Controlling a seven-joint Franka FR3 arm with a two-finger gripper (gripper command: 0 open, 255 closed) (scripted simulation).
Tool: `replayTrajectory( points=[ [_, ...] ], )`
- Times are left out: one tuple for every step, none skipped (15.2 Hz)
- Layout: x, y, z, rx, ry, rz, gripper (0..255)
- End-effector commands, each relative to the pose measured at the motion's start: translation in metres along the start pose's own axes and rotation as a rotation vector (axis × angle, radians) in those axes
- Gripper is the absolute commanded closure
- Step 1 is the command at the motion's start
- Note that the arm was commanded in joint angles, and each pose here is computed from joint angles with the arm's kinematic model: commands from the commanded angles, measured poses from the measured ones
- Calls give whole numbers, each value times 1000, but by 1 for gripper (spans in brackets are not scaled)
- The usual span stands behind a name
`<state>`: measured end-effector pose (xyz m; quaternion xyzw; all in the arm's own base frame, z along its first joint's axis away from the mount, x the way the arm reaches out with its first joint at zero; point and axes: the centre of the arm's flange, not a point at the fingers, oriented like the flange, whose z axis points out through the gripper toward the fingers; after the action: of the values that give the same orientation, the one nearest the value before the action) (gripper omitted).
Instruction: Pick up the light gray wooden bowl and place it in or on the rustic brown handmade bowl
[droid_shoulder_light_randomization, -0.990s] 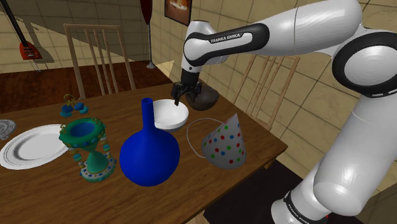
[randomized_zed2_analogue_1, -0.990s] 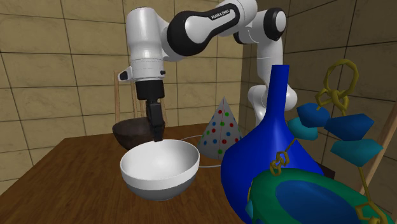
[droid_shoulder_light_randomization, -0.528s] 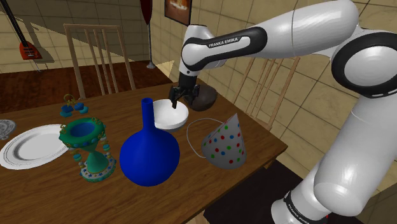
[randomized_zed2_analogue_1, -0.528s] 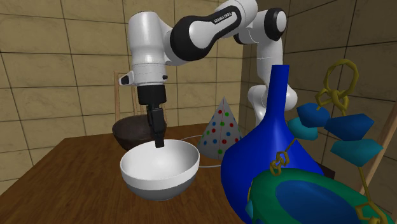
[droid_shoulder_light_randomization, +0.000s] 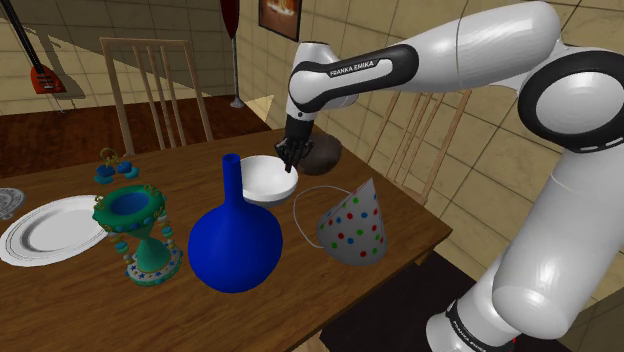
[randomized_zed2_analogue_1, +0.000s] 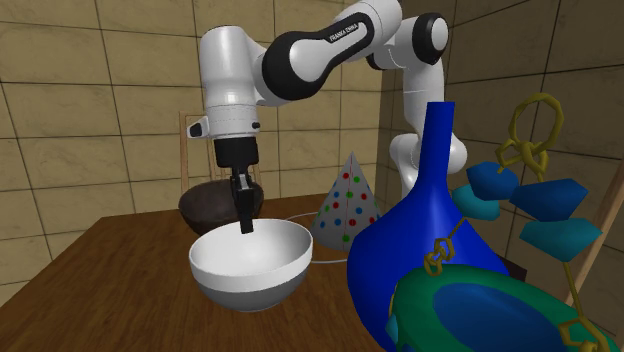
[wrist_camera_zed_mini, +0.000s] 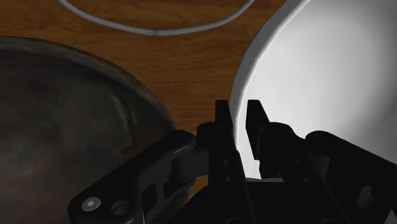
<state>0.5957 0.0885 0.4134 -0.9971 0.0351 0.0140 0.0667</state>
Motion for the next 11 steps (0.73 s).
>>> replayTrajectory(
  points=[
    [0, 2, 1, -1, -2, 2, 255],
    [0, 2, 1, -1, -2, 2, 255],
    [0, 2, 1, -1, -2, 2, 255],
    [0, 2, 1, -1, -2, 2, 255],
    [1, -6, 2, -1, -2, 2, 255],
    [1, -6, -3, -1, -2, 2, 255],
    [0, -7, -8, -1, -2, 2, 255],
    [0, -8, -14, -1, -2, 2, 255],
    [0, -8, -19, -1, -2, 2, 255],
    [0, -9, -24, -1, -2, 2, 255],
    [0, -10, -29, -1, -2, 2, 255]
  ],
)
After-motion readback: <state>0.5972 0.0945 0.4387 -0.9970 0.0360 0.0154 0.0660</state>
